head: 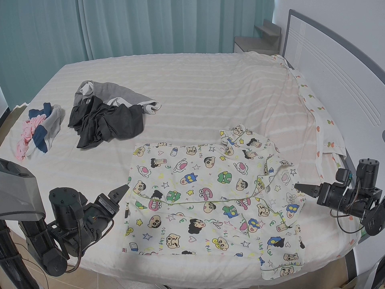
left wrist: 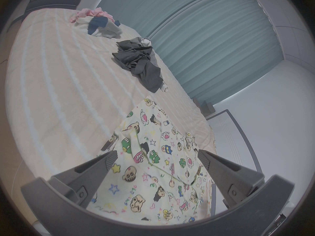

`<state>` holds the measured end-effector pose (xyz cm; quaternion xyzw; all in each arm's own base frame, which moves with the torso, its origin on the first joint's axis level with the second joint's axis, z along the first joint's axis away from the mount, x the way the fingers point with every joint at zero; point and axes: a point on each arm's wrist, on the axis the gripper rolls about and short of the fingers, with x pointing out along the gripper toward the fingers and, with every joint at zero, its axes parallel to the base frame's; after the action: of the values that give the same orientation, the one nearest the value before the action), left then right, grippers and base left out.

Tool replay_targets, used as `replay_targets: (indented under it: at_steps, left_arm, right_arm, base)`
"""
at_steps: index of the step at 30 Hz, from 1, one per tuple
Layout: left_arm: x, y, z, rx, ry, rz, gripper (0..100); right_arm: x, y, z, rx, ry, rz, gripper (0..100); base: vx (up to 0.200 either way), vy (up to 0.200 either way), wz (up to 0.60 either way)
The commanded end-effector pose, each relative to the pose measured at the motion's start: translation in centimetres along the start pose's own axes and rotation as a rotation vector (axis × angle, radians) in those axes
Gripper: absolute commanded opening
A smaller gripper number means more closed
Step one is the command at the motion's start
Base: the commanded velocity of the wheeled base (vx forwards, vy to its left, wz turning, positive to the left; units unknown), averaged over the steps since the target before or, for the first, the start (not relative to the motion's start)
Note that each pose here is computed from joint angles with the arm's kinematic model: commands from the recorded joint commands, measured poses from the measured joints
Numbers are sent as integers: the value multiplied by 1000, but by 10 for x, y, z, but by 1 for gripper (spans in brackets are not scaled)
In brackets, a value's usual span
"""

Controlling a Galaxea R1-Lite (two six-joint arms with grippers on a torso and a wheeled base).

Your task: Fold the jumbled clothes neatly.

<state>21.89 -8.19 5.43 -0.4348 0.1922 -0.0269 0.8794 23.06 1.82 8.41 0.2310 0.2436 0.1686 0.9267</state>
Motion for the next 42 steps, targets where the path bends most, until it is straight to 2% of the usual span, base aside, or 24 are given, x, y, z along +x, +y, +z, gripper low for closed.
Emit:
replay_targets:
  at_steps: [1, 9, 13, 18, 22, 28, 34, 42]
  left_arm:
    - [1, 0, 0, -2, -4, -8, 100]
    - [0, 3, -4, 0, 11, 7, 100]
    - [1, 3, -4, 0, 13, 8, 100]
    - [1, 3, -5, 5, 16, 10, 100]
    - [1, 3, -5, 3, 13, 11, 100]
    - [0, 4, -5, -5, 17, 16, 100]
    - [4, 9, -9, -7, 33, 42, 100]
    - [4, 10, -10, -6, 34, 47, 100]
  right_arm:
    - [14, 12, 17, -18, -5, 40, 100]
    - [35, 32, 50, -45, -20, 80, 100]
    - [45, 36, 66, -49, -40, 59, 100]
    - [62, 37, 64, -41, 25, 47, 100]
    - [83, 35, 64, -42, 86, 32, 100]
    - [112, 29, 70, -111, 167, -1, 100]
    - [163, 21, 64, -194, 151, -100, 100]
    - [205, 24, 51, -290, 171, -86, 100]
  base:
    - [200, 0, 0]
    - [200, 0, 0]
    - [200, 0, 0]
    - [200, 0, 0]
    - [0, 0, 0]
    - [0, 0, 0]
    - [0, 0, 0]
    - [0, 0, 0]
